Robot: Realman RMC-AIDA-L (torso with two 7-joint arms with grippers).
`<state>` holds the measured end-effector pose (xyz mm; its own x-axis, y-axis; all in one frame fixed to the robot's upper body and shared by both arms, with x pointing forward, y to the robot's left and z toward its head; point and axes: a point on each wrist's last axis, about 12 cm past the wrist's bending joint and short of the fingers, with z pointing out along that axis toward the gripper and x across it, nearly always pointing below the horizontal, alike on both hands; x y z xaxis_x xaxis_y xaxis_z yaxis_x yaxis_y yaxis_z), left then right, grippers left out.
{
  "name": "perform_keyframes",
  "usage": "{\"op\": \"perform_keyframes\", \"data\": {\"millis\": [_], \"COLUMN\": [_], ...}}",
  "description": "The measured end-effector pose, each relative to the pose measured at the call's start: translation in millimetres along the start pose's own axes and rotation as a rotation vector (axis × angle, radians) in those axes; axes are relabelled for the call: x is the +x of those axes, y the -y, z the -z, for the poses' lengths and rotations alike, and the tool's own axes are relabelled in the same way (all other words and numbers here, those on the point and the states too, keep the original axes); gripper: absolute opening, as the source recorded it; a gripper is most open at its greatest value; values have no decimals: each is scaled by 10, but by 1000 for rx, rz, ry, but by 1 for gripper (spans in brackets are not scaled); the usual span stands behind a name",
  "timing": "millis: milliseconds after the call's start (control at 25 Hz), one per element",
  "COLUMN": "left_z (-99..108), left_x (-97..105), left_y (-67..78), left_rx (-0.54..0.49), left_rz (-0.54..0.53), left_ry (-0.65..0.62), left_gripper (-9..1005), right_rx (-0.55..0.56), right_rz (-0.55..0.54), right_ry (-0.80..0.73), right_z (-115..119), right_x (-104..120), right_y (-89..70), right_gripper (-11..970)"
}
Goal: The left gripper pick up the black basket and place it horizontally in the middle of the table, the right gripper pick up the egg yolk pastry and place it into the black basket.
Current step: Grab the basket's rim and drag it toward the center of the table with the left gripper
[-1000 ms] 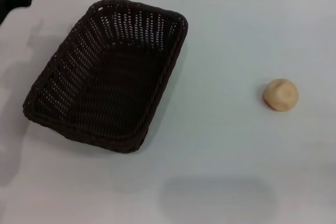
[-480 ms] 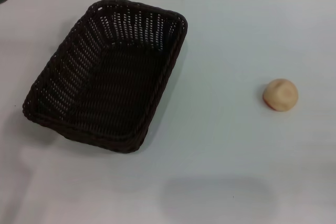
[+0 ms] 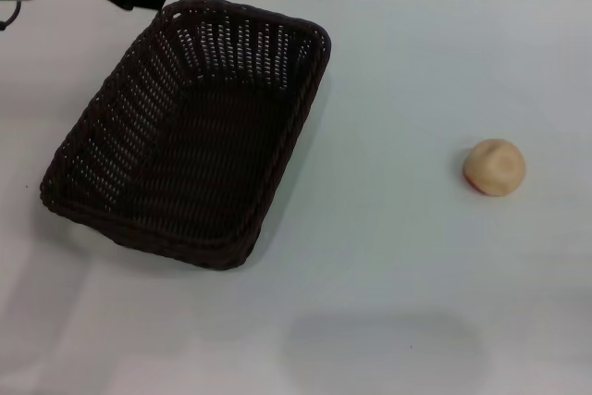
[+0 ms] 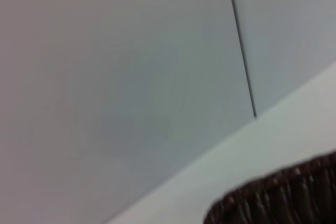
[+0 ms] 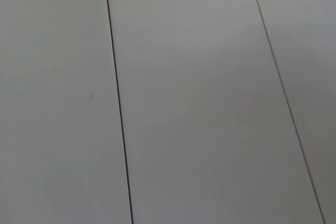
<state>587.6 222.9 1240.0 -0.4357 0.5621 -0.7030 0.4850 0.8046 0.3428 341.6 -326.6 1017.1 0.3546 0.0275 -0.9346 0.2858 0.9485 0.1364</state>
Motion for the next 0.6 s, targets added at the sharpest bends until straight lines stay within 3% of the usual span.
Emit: {"op": "perform_keyframes", "data": {"millis": [320,600], "left_z": [-84,-324], "left_x": [69,150], "left_y": [33,39], "left_rx": [43,51], "left_rz": [36,53], "left_ry": [-127,-238], "left_gripper": [812,811], "right_rx": [-3,-5], "right_rz": [-1,-2], "right_ry": [-4,-2], "right_z": [3,-6], "right_x": [4,4], "right_y": [-4,-9], "right_gripper": [776,776]}}
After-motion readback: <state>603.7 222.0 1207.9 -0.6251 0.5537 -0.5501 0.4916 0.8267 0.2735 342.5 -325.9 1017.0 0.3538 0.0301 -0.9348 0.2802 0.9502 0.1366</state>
